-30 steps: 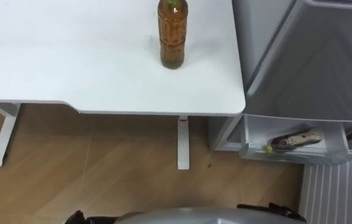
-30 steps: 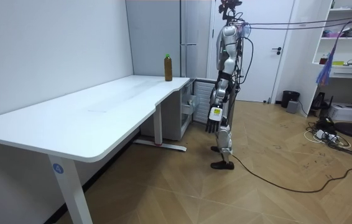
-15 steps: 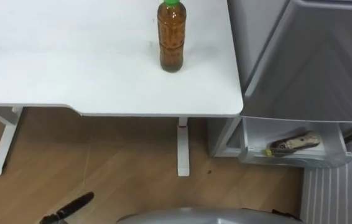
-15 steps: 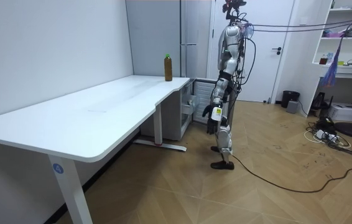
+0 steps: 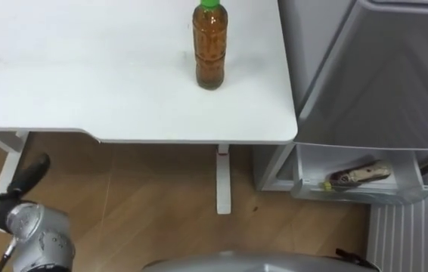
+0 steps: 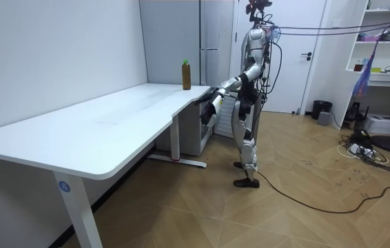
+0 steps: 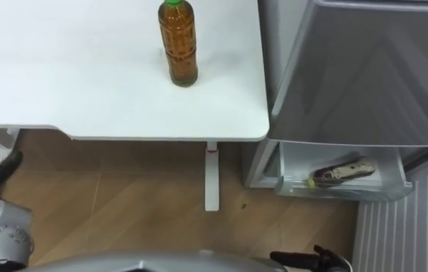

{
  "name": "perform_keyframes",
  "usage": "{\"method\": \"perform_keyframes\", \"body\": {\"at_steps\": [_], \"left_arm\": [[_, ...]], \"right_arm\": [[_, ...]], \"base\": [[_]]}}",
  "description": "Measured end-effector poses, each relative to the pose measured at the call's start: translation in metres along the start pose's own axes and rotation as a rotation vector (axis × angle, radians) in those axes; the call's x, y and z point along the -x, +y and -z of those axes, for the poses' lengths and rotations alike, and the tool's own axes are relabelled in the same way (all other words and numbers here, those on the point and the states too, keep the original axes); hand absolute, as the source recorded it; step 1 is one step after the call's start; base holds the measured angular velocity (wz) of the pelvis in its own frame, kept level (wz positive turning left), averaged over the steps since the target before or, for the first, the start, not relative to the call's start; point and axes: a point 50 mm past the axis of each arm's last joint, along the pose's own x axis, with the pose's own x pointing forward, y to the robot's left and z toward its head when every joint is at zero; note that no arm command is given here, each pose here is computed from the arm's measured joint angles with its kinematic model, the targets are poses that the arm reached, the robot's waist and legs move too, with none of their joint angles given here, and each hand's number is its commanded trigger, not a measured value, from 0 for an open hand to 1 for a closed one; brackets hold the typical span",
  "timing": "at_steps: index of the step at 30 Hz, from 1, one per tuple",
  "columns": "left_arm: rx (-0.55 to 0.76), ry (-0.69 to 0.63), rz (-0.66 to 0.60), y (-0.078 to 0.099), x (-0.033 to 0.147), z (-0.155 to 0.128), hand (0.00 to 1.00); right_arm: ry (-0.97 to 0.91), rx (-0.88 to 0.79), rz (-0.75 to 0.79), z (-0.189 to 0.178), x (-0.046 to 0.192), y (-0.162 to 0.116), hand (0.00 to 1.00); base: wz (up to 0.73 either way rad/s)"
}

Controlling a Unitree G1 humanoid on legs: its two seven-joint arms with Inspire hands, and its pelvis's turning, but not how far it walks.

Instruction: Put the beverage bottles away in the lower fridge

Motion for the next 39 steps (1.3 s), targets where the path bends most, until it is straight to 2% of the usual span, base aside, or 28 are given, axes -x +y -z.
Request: {"method": "perform_keyframes", "body": {"at_steps": [4, 7, 12, 17, 21, 35, 39], "left_arm": [[0.044, -0.085, 0.032, -0.01, 0.007, -0.021, 0.0], [0.002, -0.232, 0.103, -0.022, 0.021, -0.041, 0.0], [-0.076, -0.48, 0.256, -0.046, 0.047, -0.066, 0.0], [-0.117, -0.62, 0.418, -0.065, 0.07, -0.082, 0.0], [-0.114, -0.635, 0.522, -0.076, 0.083, -0.083, 0.0], [-0.162, -0.627, 0.697, -0.086, 0.091, -0.078, 0.0], [-0.193, -0.606, 0.79, -0.093, 0.099, -0.071, 0.0]], "right_arm": [[-0.014, -0.001, -0.008, -0.002, 0.0, 0.001, 0.0], [-0.007, -0.002, -0.016, 0.001, 0.0, 0.0, 0.0], [-0.034, 0.011, -0.027, -0.004, 0.0, 0.002, 0.0], [-0.041, 0.016, -0.028, -0.007, 0.0, 0.002, 0.0], [-0.057, 0.007, -0.03, -0.01, -0.001, 0.002, 0.0], [-0.045, 0.011, -0.072, -0.008, -0.002, 0.009, 0.0], [-0.045, 0.012, -0.074, -0.008, -0.002, 0.01, 0.0]], "base": [[0.0], [0.0], [0.06], [0.04], [-0.04], [-0.03], [0.0]]}}
